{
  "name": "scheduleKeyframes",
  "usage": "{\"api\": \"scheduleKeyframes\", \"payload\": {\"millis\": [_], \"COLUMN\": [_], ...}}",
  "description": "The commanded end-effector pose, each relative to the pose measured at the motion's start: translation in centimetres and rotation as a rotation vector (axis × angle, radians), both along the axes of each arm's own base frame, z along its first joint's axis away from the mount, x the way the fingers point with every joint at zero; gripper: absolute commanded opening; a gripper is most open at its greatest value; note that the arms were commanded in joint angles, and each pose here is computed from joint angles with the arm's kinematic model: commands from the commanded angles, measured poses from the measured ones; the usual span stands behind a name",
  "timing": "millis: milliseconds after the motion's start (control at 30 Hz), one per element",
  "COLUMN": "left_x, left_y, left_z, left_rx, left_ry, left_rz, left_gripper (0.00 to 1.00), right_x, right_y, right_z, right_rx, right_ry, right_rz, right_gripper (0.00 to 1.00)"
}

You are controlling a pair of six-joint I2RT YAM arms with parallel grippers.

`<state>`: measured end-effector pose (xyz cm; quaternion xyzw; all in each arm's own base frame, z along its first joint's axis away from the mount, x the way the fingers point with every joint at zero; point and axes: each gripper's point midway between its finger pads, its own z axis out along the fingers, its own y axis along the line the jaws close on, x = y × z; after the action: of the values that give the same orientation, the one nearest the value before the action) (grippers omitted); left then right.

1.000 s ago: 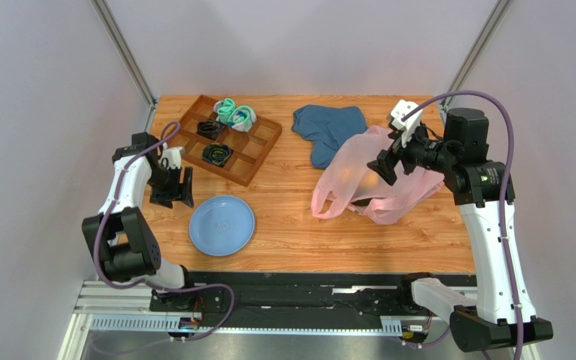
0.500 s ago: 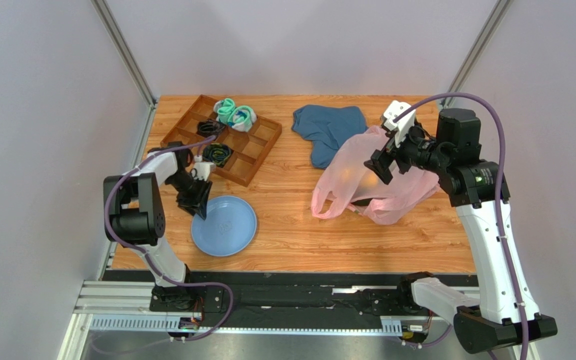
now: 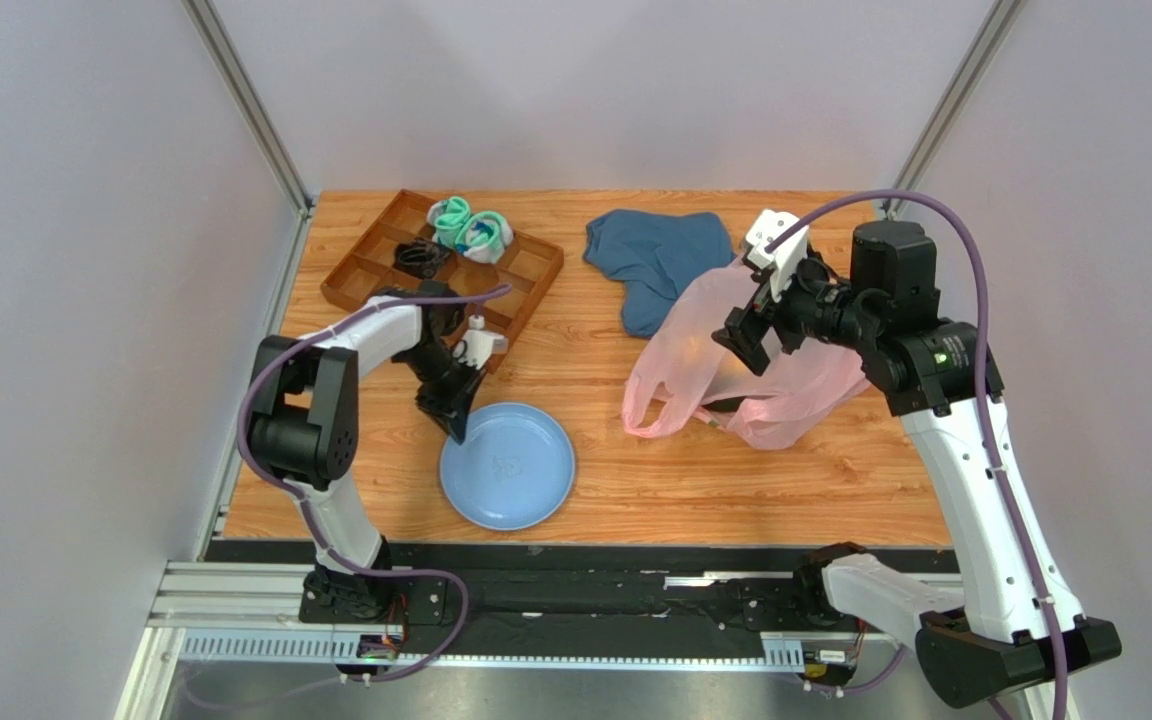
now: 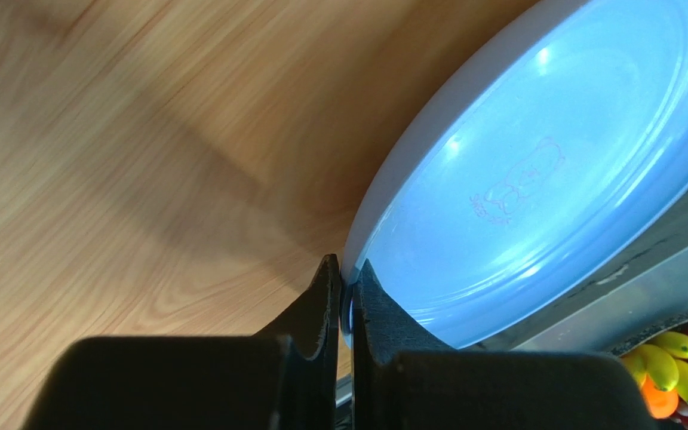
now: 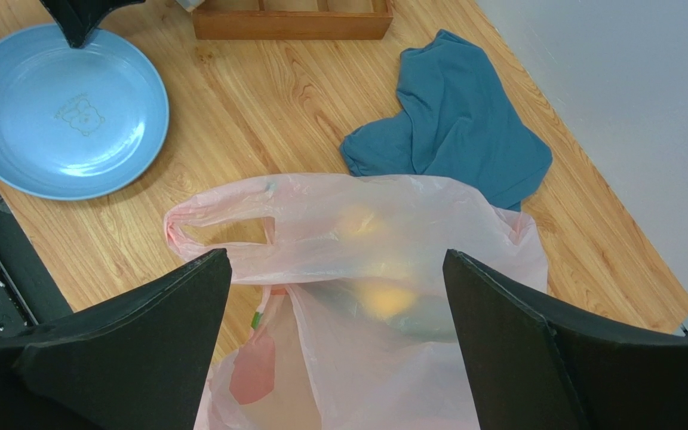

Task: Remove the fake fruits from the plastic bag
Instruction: Move the plate to the center of the board, then adjust the plastic bag at the center of the board.

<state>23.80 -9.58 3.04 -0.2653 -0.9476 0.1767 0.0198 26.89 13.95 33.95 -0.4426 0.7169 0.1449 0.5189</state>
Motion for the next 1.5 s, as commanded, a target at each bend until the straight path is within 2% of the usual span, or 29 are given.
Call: {"api": "scheduleKeyframes", "payload": {"millis": [0, 233, 333, 433, 467, 533, 567, 600, 633, 667, 733, 833, 867, 900, 967, 1067, 1200, 1333, 1467], "left_x": [0.7, 0.2, -0.5, -2.0, -2.2, -1.8, -1.5, -0.9, 0.2, 0.5, 1.9, 2.4, 2.6, 2.8, 2.7, 2.6, 1.3, 0.5, -0.7], "left_y": [-4.2, -11.3, -13.8, -15.9, -16.3, -15.9, -15.6, -15.3, -15.4, -15.1, -16.1, -17.2, -17.4, -17.8, -19.1, -21.4, -25.5, -28.8, -30.7], "left_z": [1.9, 2.6, 2.4, 3.0, 3.5, 4.6, 5.1, 7.0, 8.1, 8.9, 13.7, 18.0, 18.5, 19.0, 19.6, 18.6, 15.8, 14.3, 12.8], "left_rx": [-0.083, -0.150, -0.144, -0.158, -0.167, -0.149, -0.142, -0.160, -0.190, -0.215, -0.334, -0.450, -0.451, -0.449, -0.446, -0.439, -0.430, -0.410, -0.411], "left_ry": [0.001, 0.053, 0.076, 0.102, 0.107, 0.061, 0.027, -0.050, -0.133, -0.206, -0.472, -0.745, -0.809, -0.848, -0.910, -0.952, -0.963, -0.993, -0.961], "left_rz": [0.010, -0.062, -0.132, -0.200, -0.209, -0.199, -0.199, -0.200, -0.198, -0.236, -0.299, -0.436, -0.494, -0.524, -0.647, -0.771, -0.948, -1.005, -0.995], "left_gripper": [0.02, 0.00, 0.06, 0.28, 0.39, 0.54, 0.58, 0.61, 0.74, 0.81, 0.88, 0.91, 0.91, 0.91, 0.88, 0.84, 0.82, 0.81, 0.80], "right_x": [0.0, -1.5, -2.0, -2.4, -2.4, -2.5, -2.5, -2.3, -2.1, -1.8, -1.3, -0.4, -0.2, 0.0, -0.2, -1.0, -4.1, -6.3, -5.7], "right_y": [-0.4, -1.0, -1.1, -1.6, -1.7, -2.1, -2.3, -2.8, -3.0, -3.2, -3.6, -3.6, -3.6, -3.5, -3.5, -3.8, -4.5, -4.8, -5.7], "right_z": [0.0, -2.2, -2.9, -3.6, -3.9, -4.2, -4.9, -5.3, -5.8, -6.3, -7.8, -9.3, -9.6, -9.9, -10.5, -11.6, -14.1, -15.0, -14.7], "right_rx": [-0.007, -0.021, -0.030, -0.052, -0.059, -0.078, -0.087, -0.105, -0.108, -0.114, -0.131, -0.124, -0.118, -0.118, -0.120, -0.141, -0.166, -0.156, -0.161], "right_ry": [-0.023, 0.010, 0.028, 0.037, 0.044, 0.043, 0.056, 0.060, 0.071, 0.083, 0.115, 0.153, 0.165, 0.175, 0.198, 0.241, 0.398, 0.449, 0.450], "right_rz": [-0.024, -0.035, -0.037, -0.043, -0.045, -0.061, -0.068, -0.094, -0.114, -0.133, -0.168, -0.205, -0.219, -0.219, -0.219, -0.219, -0.242, -0.252, -0.315], "right_gripper": [0.95, 0.95, 0.95, 0.95, 0.95, 0.95, 0.95, 0.95, 0.94, 0.94, 0.90, 0.84, 0.82, 0.77, 0.73, 0.64, 0.53, 0.50, 0.50]}}
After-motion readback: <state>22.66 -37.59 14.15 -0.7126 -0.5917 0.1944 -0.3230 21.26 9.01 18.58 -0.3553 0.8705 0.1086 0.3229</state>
